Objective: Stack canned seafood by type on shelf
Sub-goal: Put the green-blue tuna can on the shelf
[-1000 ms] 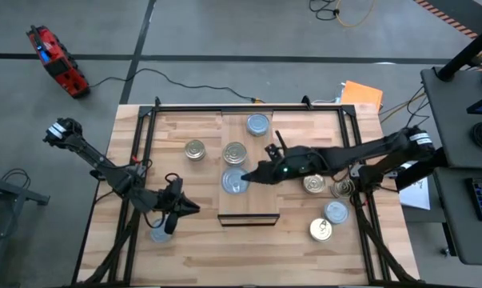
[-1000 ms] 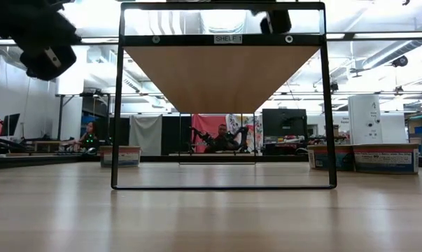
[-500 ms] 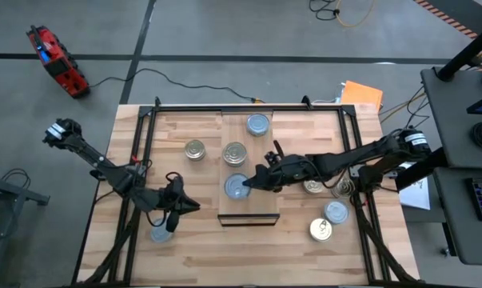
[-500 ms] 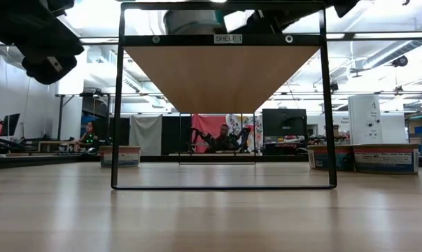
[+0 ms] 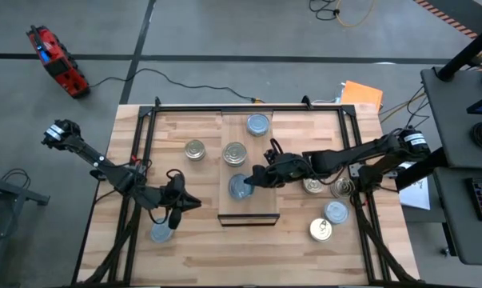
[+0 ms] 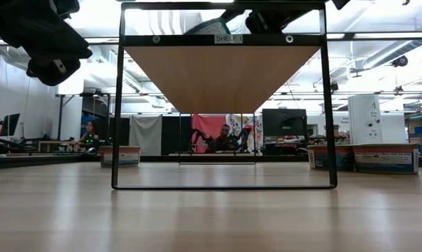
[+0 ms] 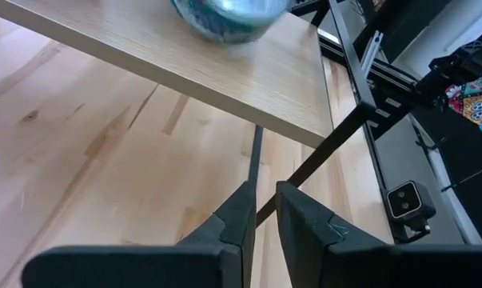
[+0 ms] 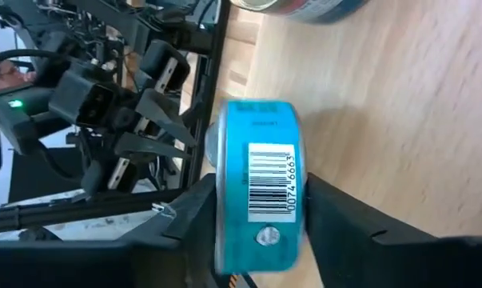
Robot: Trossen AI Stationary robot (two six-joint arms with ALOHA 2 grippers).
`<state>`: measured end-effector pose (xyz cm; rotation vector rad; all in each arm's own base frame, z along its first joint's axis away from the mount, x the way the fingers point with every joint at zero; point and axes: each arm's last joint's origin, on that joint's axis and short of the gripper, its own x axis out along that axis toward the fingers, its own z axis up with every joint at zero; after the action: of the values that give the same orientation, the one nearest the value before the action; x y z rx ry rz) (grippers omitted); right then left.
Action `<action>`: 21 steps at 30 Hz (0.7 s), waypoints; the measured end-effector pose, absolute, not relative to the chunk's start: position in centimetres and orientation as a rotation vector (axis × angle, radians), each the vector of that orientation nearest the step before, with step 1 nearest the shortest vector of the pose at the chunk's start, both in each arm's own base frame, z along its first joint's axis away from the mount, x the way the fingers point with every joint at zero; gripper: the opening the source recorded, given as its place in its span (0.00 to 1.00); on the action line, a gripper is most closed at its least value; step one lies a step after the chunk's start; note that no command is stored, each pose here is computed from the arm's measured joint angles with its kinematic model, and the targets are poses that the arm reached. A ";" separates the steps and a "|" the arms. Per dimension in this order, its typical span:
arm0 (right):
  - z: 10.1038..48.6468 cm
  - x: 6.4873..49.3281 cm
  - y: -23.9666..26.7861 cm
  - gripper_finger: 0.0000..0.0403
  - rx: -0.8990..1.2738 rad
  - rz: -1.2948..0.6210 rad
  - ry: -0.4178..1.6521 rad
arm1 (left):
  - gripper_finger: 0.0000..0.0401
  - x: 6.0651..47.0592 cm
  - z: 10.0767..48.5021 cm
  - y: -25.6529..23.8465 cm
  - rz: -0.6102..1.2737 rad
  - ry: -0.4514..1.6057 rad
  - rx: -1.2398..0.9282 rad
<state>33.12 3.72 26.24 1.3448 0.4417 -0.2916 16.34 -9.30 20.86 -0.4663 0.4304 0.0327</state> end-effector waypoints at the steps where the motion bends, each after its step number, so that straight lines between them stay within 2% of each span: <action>1: 26.2 33.1 3.7 0.44 1.344 -0.293 0.444 | 0.09 16.3 20.9 -9.3 0.033 0.432 -0.466; 6: 26.0 33.1 3.7 0.51 1.339 -0.300 0.456 | 0.09 16.4 21.6 -9.3 0.047 0.457 -0.448; 21: 25.8 33.0 3.7 0.62 1.298 -0.316 0.485 | 0.09 16.6 24.3 -9.1 0.114 0.501 -0.344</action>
<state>32.96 3.65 25.76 1.2980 0.4847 -0.3159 16.60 -9.06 24.32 -0.3442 0.5011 0.1140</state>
